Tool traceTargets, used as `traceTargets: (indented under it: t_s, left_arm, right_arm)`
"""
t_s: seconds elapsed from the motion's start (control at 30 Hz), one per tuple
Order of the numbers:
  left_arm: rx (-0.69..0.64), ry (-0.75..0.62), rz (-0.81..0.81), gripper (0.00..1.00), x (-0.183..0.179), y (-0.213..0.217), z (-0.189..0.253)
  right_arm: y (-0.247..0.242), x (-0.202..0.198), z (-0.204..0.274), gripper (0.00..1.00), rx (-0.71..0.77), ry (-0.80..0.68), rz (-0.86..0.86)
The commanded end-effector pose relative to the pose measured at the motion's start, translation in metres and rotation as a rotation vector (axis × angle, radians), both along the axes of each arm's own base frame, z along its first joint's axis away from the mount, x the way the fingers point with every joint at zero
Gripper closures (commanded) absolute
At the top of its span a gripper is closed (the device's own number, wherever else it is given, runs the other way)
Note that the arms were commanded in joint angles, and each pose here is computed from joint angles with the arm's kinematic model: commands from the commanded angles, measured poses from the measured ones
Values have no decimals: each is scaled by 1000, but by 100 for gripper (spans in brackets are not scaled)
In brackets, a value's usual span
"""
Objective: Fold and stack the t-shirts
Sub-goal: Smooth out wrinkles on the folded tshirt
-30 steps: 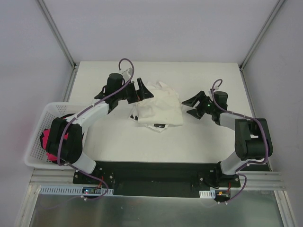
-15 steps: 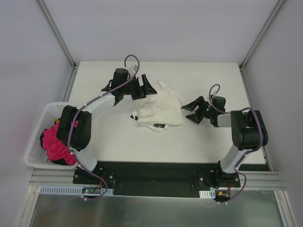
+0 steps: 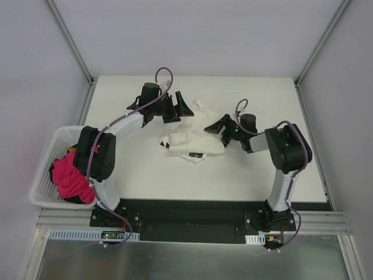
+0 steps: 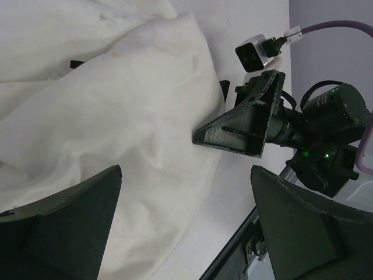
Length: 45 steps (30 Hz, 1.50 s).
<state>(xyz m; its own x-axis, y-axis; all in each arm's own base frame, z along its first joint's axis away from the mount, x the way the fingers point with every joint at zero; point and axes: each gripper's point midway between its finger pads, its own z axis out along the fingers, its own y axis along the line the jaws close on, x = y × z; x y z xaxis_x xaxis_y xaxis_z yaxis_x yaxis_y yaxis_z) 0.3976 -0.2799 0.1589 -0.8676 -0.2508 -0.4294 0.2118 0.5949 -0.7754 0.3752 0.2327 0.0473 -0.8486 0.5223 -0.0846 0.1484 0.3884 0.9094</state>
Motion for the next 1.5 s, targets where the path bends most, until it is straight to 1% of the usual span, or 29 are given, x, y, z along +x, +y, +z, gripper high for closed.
traceTargets:
  t_s: [0.0, 0.13, 0.33, 0.47, 0.57, 0.6, 0.67, 0.7, 0.77, 0.8, 0.9, 0.93, 1.13, 1.33, 1.47]
  left_arm:
    - [-23, -28, -15, 9, 7, 3, 15]
    - [-21, -13, -22, 9, 5, 3, 10]
    - [-21, -10, -27, 9, 3, 3, 10]
    - [-21, -34, -21, 10, 4, 7, 17]
    - [-22, -61, -6, 10, 5, 14, 30]
    - [-20, -69, -4, 9, 5, 15, 33]
    - [-20, -96, 9, 10, 4, 22, 45]
    - [-20, -108, 13, 10, 4, 24, 50]
    - [-19, -139, 21, 9, 2, 28, 62]
    - [-15, -147, 26, 9, 1, 29, 65]
    - [-15, -164, 35, 9, -2, 35, 74]
    - [-16, -175, 42, 9, -3, 38, 79]
    - [-1, -183, 71, 9, -5, 51, 79]
    - [2, -188, 72, 9, -5, 52, 80]
    - [7, -193, 75, 9, -4, 53, 79]
  right_arm:
    - [34, -13, -22, 22, -20, 59, 54]
    - [53, -18, -22, 22, -6, 63, 87]
    - [64, -18, -18, 22, 10, 54, 101]
    - [67, -18, -21, 27, 24, 60, 96]
    - [69, -15, -20, 38, 46, 59, 85]
    - [71, -14, -20, 47, 56, 51, 86]
    - [72, -12, -20, 58, 68, 50, 82]
    - [73, -11, -20, 68, 71, 50, 80]
    - [74, -10, -20, 78, 76, 50, 83]
    - [74, -9, -18, 86, 79, 43, 83]
    - [76, -8, -17, 97, 84, 39, 85]
    - [76, -8, -18, 99, 83, 39, 86]
    - [78, -3, -16, 99, 88, 34, 85]
    - [78, 4, -18, 99, 93, 37, 77]
    - [70, 19, -18, 99, 96, 28, 40]
